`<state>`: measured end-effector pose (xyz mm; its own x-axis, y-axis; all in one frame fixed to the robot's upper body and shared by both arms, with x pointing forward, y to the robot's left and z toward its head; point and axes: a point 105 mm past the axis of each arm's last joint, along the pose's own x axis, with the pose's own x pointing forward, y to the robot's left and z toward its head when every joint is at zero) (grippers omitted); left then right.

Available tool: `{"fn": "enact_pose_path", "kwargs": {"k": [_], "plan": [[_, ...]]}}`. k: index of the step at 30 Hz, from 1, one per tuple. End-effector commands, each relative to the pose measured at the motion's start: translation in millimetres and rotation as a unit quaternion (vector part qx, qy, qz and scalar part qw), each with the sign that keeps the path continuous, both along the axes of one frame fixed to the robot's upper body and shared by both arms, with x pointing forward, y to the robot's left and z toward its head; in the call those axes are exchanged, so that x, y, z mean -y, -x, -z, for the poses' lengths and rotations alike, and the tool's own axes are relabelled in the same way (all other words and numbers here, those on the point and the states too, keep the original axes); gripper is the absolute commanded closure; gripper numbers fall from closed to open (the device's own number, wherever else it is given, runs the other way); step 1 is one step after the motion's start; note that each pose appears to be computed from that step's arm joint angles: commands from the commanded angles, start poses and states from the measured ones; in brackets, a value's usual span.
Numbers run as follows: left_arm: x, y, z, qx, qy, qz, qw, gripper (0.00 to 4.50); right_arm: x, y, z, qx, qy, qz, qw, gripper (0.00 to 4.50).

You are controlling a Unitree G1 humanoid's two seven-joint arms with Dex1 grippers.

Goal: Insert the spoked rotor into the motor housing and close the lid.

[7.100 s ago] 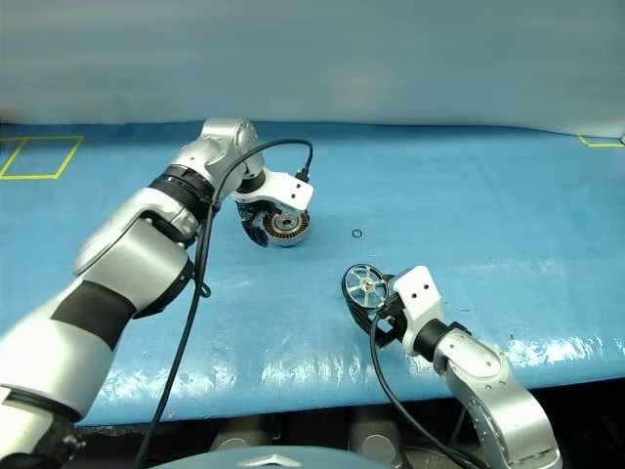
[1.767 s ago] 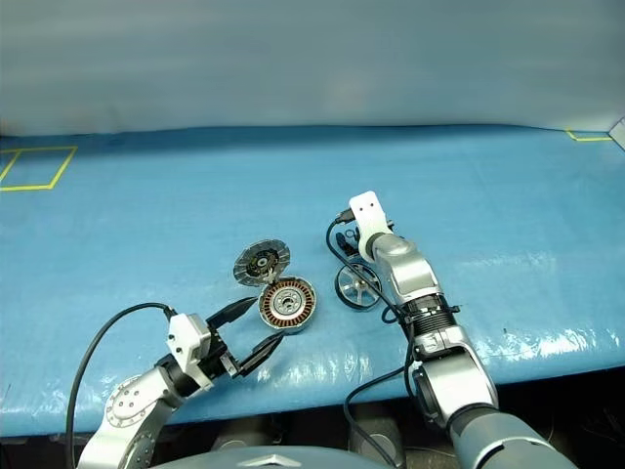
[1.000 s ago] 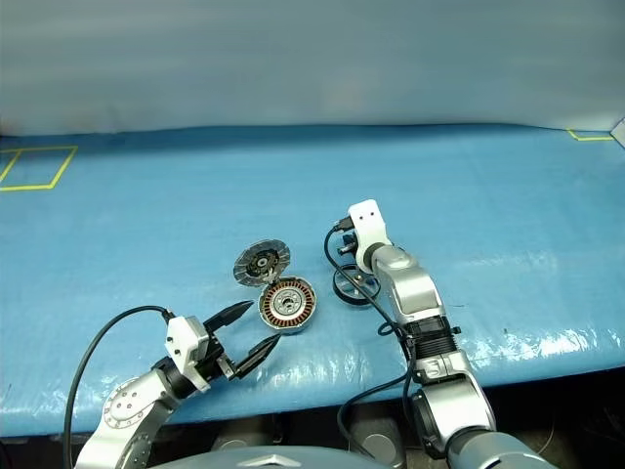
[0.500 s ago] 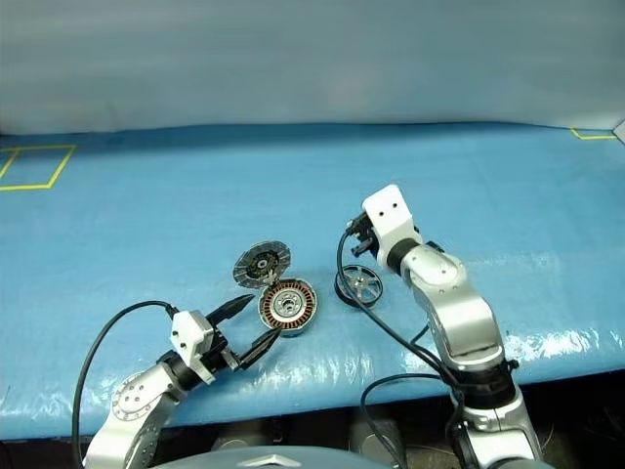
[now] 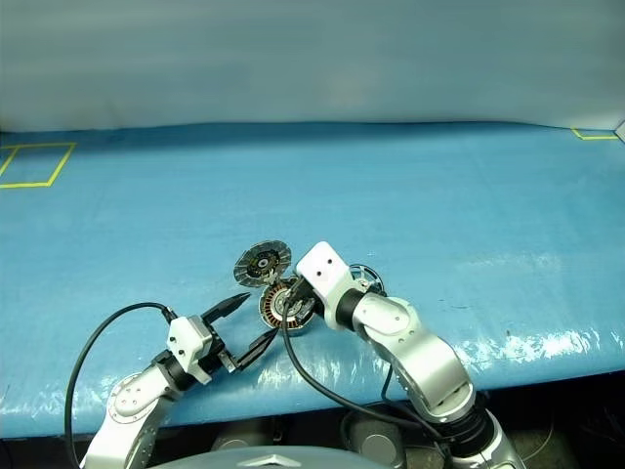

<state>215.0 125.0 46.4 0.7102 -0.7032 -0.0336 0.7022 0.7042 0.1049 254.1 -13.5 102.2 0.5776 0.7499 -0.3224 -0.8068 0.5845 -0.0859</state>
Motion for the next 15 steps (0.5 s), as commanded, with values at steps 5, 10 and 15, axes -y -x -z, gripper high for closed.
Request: {"fn": "enact_pose_path", "kwargs": {"k": [5, 10, 15], "plan": [[-1.0, 2.7, -3.0, 0.008, -0.001, -0.002, 1.0, 0.0, -11.8, 3.3, 2.5, 0.015, 0.007, -0.026, 1.0, 3.55], [-1.1, 4.8, 1.2, -0.008, -0.015, -0.002, 1.0, 0.0, -11.5, 6.0, 9.3, 0.0, 0.009, -0.026, 1.0, 3.55], [1.1, 4.2, 0.4, -0.014, -0.012, 0.002, 1.0, 0.0, -8.4, 4.5, 16.9, -0.011, 0.015, -0.015, 1.0, 3.55]]}}
